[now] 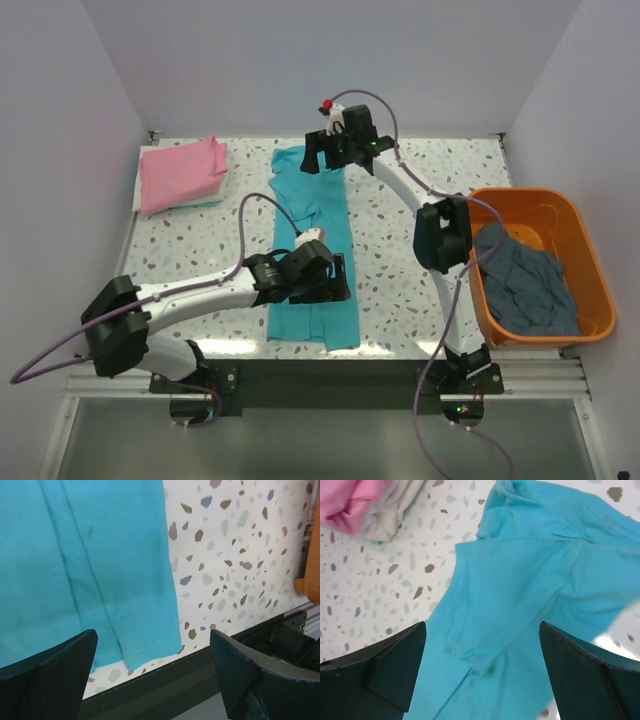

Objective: Fold and stack the t-shirts
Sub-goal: Fold the tshirt

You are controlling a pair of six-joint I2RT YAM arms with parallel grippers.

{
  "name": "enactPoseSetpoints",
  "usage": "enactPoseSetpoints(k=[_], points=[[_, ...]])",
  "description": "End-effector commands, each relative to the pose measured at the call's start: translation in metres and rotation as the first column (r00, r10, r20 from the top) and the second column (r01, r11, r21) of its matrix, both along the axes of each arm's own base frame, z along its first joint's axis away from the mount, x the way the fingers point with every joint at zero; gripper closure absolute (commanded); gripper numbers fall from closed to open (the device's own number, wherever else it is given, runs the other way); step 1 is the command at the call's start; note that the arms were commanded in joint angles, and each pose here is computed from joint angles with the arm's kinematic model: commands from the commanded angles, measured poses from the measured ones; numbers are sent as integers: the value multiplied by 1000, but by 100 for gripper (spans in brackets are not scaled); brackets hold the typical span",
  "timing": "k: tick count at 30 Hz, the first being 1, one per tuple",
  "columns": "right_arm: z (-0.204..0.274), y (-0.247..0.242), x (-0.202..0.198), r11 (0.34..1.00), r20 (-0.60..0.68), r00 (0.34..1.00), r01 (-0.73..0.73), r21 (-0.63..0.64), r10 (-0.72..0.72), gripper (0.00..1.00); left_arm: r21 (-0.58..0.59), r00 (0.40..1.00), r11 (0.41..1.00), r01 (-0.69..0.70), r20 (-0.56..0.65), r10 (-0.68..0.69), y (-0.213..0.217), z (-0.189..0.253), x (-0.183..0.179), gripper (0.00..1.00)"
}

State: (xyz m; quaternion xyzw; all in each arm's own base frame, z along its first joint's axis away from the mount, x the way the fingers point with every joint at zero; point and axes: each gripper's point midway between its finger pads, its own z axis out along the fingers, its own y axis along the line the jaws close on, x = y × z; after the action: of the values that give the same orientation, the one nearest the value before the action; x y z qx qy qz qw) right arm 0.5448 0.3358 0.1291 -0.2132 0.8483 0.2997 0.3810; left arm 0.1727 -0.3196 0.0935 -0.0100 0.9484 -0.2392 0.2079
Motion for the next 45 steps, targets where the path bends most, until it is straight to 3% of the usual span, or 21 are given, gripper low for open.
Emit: enactPoseSetpoints(k=[1,2,3,4,5,8,10,11,14,20,24,28,30,31,34,40,45], points=[[132,-30,-29,986,134,977,163,45,-168,1,90,989,992,-84,130,72,42,34,12,0],[103,-44,-44,979,63,977,205,-10,-204,1,127,987,985,-119,125,103,58,27,8,0],[131,-61,-66,965,63,963,262,9,-262,1,186,983,970,-156,122,135,83,24,2,0],[126,-74,-77,950,46,949,313,-13,-312,1,259,971,940,-221,145,189,111,12,3,0],[86,-92,-102,932,-26,934,353,-86,-356,1,282,963,922,-264,137,233,127,6,0,0],[49,-122,-171,890,-106,886,438,-124,-451,1,327,957,899,-291,83,279,170,-19,-13,0],[36,-135,-214,872,-150,861,463,-160,-485,2,290,956,912,-289,44,289,178,-36,-20,0],[5,-136,-246,873,-195,859,428,-233,-473,2,281,959,918,-280,33,282,178,-40,-24,0],[-24,-148,-307,867,-245,848,389,-312,-469,7,235,967,940,-249,1,256,172,-49,-31,4],[-57,-141,-398,928,-423,848,189,-322,-319,18,176,974,964,-201,-64,215,159,-73,-43,31],[-57,-124,-424,944,-415,886,72,-321,-209,19,166,977,969,-184,-80,199,152,-82,-42,40],[-47,-95,-426,944,-339,934,-7,-330,-112,19,178,976,969,-169,-103,190,149,-89,-43,68],[-42,-72,-433,948,-304,951,-54,-313,-46,20,196,975,967,-162,-120,187,152,-92,-47,76],[-49,-64,-437,938,-303,952,-78,-337,-29,23,212,973,963,-165,-122,194,155,-94,-49,85],[-53,-32,-454,916,-258,965,-148,-372,51,32,229,969,957,-177,-131,210,163,-97,-54,96],[-78,-7,-474,886,-264,962,-181,-428,69,46,219,965,960,-176,-154,212,167,-102,-63,94],[-96,-18,-467,843,-213,977,-119,-524,6,54,201,965,965,-170,-163,204,163,-104,-64,95]])
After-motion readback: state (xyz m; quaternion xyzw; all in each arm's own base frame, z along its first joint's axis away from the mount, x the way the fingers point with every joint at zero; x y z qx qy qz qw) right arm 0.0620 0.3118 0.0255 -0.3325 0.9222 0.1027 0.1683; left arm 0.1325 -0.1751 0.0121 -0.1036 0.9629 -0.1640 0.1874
